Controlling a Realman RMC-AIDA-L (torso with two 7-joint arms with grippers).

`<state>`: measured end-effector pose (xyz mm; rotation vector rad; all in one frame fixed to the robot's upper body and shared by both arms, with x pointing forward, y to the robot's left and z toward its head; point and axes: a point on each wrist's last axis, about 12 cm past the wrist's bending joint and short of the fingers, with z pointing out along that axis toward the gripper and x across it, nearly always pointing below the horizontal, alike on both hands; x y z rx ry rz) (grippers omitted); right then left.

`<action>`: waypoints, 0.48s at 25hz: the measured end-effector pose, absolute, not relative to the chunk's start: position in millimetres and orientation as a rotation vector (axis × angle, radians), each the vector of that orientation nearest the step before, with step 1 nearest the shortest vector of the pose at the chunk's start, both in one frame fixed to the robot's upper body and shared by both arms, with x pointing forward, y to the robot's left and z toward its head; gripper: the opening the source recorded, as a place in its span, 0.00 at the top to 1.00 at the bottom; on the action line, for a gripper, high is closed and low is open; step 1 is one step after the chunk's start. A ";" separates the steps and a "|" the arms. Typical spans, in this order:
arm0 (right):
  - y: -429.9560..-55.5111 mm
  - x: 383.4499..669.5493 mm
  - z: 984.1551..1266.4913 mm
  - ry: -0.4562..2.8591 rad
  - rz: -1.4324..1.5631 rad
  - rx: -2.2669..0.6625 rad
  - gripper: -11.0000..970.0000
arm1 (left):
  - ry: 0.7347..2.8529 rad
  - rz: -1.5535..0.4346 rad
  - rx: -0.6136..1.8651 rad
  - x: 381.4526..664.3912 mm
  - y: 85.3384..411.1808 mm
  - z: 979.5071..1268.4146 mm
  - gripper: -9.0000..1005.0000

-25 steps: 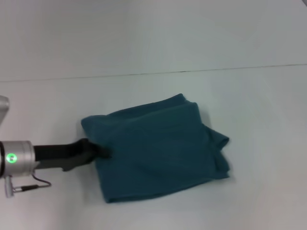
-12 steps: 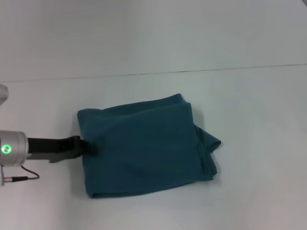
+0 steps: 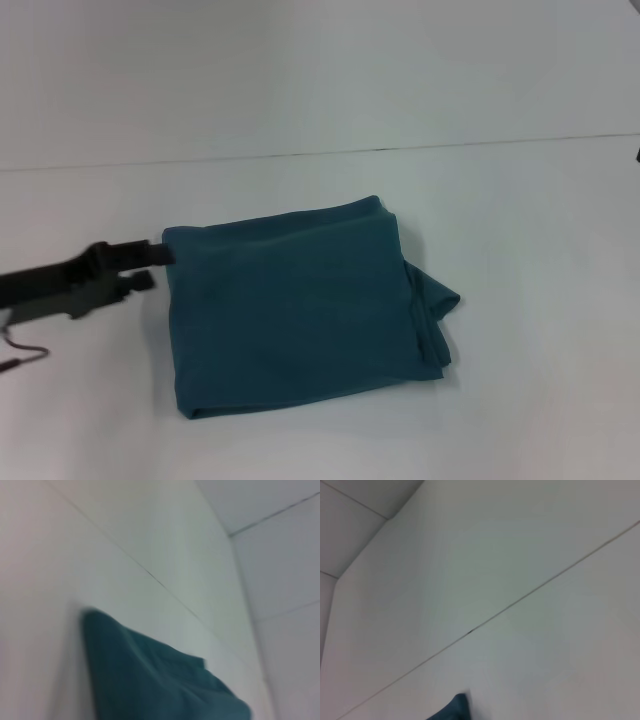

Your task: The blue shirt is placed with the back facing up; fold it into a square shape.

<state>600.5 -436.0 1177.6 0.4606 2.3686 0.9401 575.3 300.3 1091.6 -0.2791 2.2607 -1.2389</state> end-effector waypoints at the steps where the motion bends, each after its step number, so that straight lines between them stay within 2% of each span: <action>1: -434.6 600.7 1177.0 2.371 0.944 0.457 0.04 | 2.251 -1.276 -0.290 573.1 296.2 1089.3 0.60; 5: -428.0 602.3 1174.4 2.376 0.956 0.437 0.04 | 2.237 -1.385 -0.292 567.4 270.1 1078.8 0.41; 9: -420.3 601.5 1170.6 2.392 0.974 0.388 0.04 | 2.282 -1.407 -0.257 566.6 248.6 1069.3 0.36; 12: -413.6 600.1 1167.5 2.414 0.984 0.327 0.04 | 2.343 -1.383 -0.220 566.1 245.0 1062.7 0.32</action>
